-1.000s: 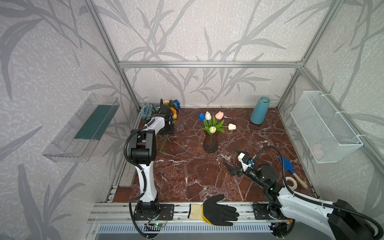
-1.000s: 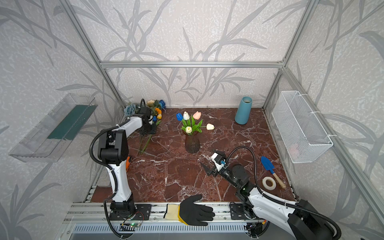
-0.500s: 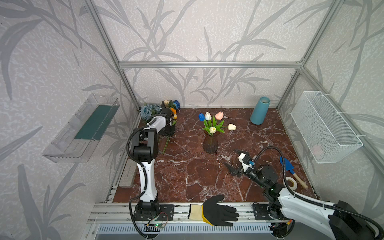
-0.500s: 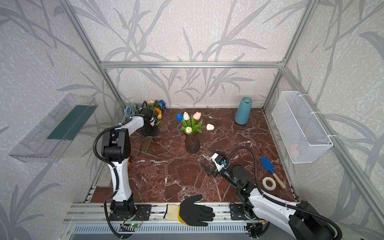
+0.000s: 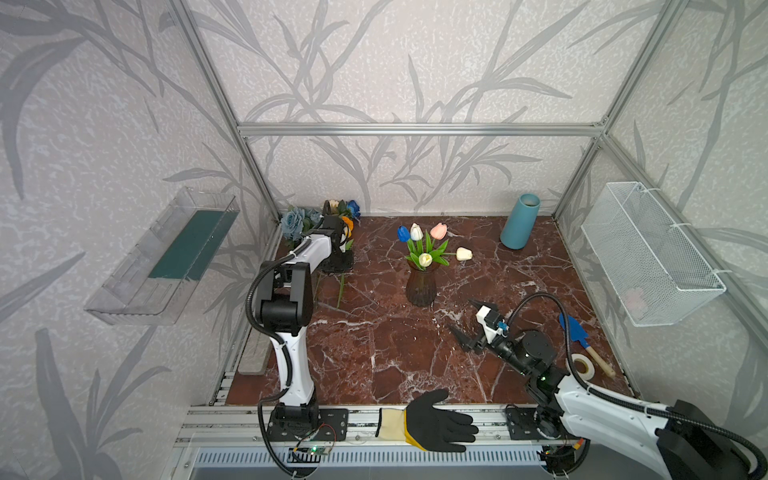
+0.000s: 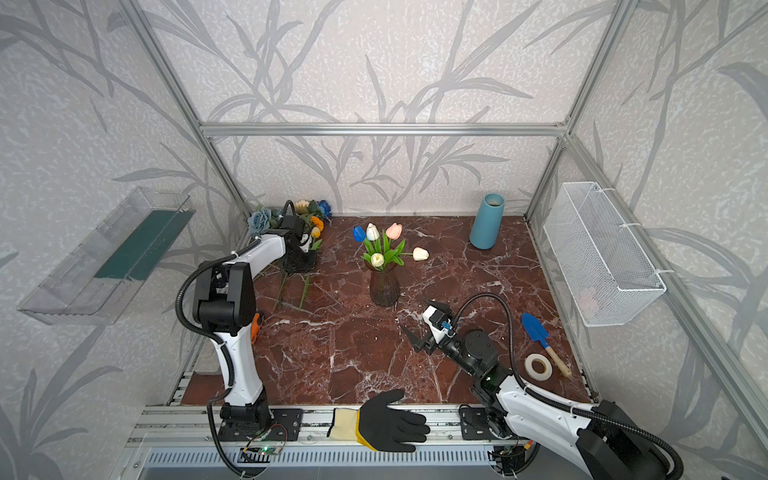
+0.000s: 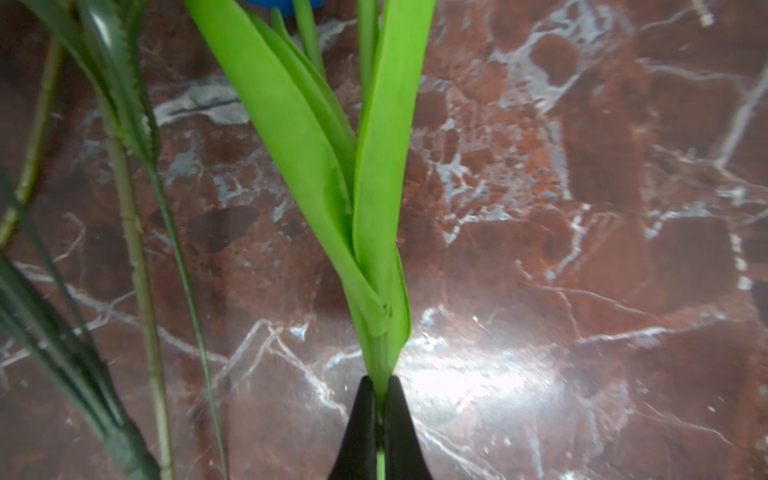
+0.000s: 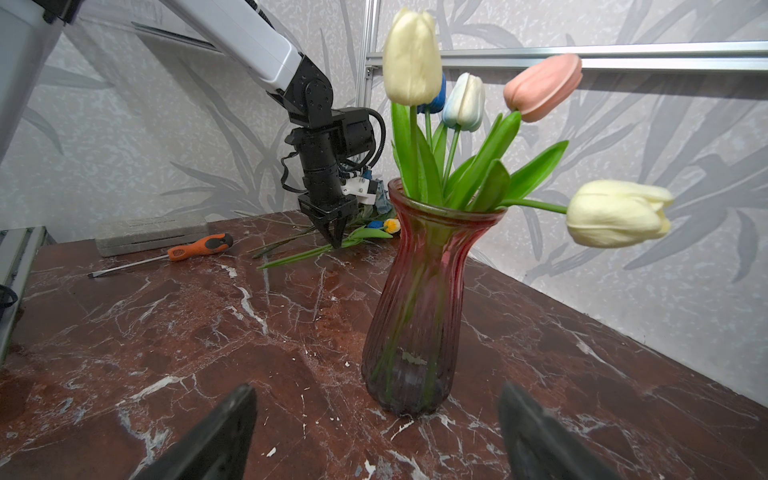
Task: Arrange the flowers into the vase
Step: 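Lower the left gripper and grasp the yellow tulip stem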
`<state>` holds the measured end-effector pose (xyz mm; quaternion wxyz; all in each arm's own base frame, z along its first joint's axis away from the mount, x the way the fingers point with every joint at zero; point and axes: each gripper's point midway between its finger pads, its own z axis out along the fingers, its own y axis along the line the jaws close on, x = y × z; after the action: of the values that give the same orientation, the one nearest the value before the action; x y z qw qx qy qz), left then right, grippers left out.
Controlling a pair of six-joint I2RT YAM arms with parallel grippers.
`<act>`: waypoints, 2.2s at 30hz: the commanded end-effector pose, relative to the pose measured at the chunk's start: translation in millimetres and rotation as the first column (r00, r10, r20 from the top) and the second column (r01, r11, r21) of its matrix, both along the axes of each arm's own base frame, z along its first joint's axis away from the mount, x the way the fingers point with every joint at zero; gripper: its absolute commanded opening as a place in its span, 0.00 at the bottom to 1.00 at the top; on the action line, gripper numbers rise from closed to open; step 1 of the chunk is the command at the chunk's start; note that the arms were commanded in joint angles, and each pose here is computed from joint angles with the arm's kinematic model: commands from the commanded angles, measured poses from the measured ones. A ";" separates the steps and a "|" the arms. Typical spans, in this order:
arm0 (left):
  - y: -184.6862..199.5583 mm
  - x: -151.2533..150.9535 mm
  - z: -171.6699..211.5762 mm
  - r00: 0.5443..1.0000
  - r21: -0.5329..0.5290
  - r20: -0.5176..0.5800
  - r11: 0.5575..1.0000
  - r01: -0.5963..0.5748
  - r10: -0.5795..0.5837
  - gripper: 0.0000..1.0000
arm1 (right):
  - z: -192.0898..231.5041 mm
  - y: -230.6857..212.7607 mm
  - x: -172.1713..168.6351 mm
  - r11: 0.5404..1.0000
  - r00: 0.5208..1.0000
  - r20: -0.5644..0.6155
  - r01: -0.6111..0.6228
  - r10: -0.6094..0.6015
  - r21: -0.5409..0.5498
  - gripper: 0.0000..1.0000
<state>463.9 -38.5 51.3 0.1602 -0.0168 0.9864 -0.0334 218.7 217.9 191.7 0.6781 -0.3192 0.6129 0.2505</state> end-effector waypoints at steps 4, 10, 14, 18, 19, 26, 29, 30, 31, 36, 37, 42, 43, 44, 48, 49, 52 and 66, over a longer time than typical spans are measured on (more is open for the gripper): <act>-23.0 -4.0 56.8 0.992 -0.043 0.127 0.999 0.031 -0.025 0.01 | 8.3 1.2 -1.6 1.000 1.000 0.019 -0.008 0.008 0.022 0.91; -51.1 -3.6 84.3 0.971 -0.141 0.232 0.986 0.094 -0.060 0.00 | 7.2 1.5 -1.8 1.000 1.000 0.016 -0.010 0.010 0.021 0.91; -60.0 -0.2 79.8 0.962 -0.148 0.262 0.982 0.119 -0.077 0.00 | 8.4 1.9 -2.2 1.000 1.000 0.017 -0.013 0.013 0.024 0.91; -70.3 0.4 64.3 0.969 -0.177 0.231 0.975 0.132 -0.090 0.00 | 8.9 1.3 -2.5 1.000 1.000 0.019 -0.012 0.011 0.024 0.91; -72.2 0.4 60.1 0.970 -0.176 0.223 0.975 0.134 -0.093 0.03 | 8.8 1.0 -2.5 1.000 1.000 0.019 -0.011 0.010 0.024 0.91; -72.5 1.1 51.8 0.975 -0.166 0.201 0.977 0.131 -0.097 0.13 | 7.7 1.0 -2.0 1.000 1.000 0.017 -0.009 0.008 0.020 0.91; -69.3 1.5 55.6 0.973 -0.148 0.211 0.981 0.126 -0.093 0.15 | 7.3 1.5 -1.8 1.000 1.000 0.015 -0.010 0.010 0.022 0.91; -68.5 1.2 55.8 0.973 -0.145 0.211 0.981 0.126 -0.094 0.15 | 7.0 1.6 -1.7 1.000 1.000 0.014 -0.010 0.010 0.022 0.91; -67.9 1.1 55.3 0.973 -0.140 0.211 0.982 0.127 -0.095 0.15 | 7.1 1.8 -1.5 1.000 1.000 0.014 -0.010 0.010 0.021 0.91; -64.8 -1.2 40.7 0.983 -0.119 0.157 0.986 0.117 -0.098 0.24 | 7.1 2.1 -1.5 1.000 1.000 0.013 -0.012 0.012 0.021 0.91; -65.1 -2.0 36.4 0.985 -0.120 0.142 0.986 0.115 -0.098 0.29 | 7.4 2.0 -1.3 1.000 1.000 0.014 -0.010 0.010 0.022 0.91; -83.7 -6.4 24.7 0.984 -0.132 0.098 0.978 0.164 -0.152 0.33 | 6.5 2.3 -1.3 1.000 1.000 0.012 -0.012 0.012 0.020 0.91; -90.7 -8.1 23.4 0.979 -0.123 0.094 0.974 0.191 -0.180 0.35 | 6.8 2.3 -1.0 1.000 1.000 0.012 -0.011 0.011 0.021 0.91; -96.7 -8.9 22.4 0.974 -0.109 0.092 0.971 0.215 -0.205 0.36 | 6.1 2.6 -1.0 1.000 1.000 0.009 -0.012 0.012 0.020 0.91; -102.8 -7.3 11.8 0.968 -0.061 0.067 0.967 0.246 -0.242 0.37 | 6.7 3.7 -2.0 1.000 1.000 0.011 -0.021 0.020 0.022 0.91; -102.7 -6.3 9.4 0.968 -0.059 0.056 0.967 0.247 -0.244 0.37 | 6.9 3.4 -2.0 1.000 1.000 0.012 -0.020 0.020 0.023 0.91; -99.8 -2.2 1.2 0.969 -0.027 0.037 0.969 0.245 -0.244 0.37 | 7.0 2.6 -2.3 1.000 1.000 0.012 -0.017 0.017 0.022 0.91; -99.0 9.4 -26.4 0.964 0.035 -0.040 0.964 0.263 -0.262 0.35 | 7.9 1.8 -1.9 1.000 1.000 0.017 -0.012 0.012 0.020 0.91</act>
<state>477.6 -140.3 29.6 0.1564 0.1057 0.9807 -0.0512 218.8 218.3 190.3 0.6762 -0.3201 0.6144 0.2506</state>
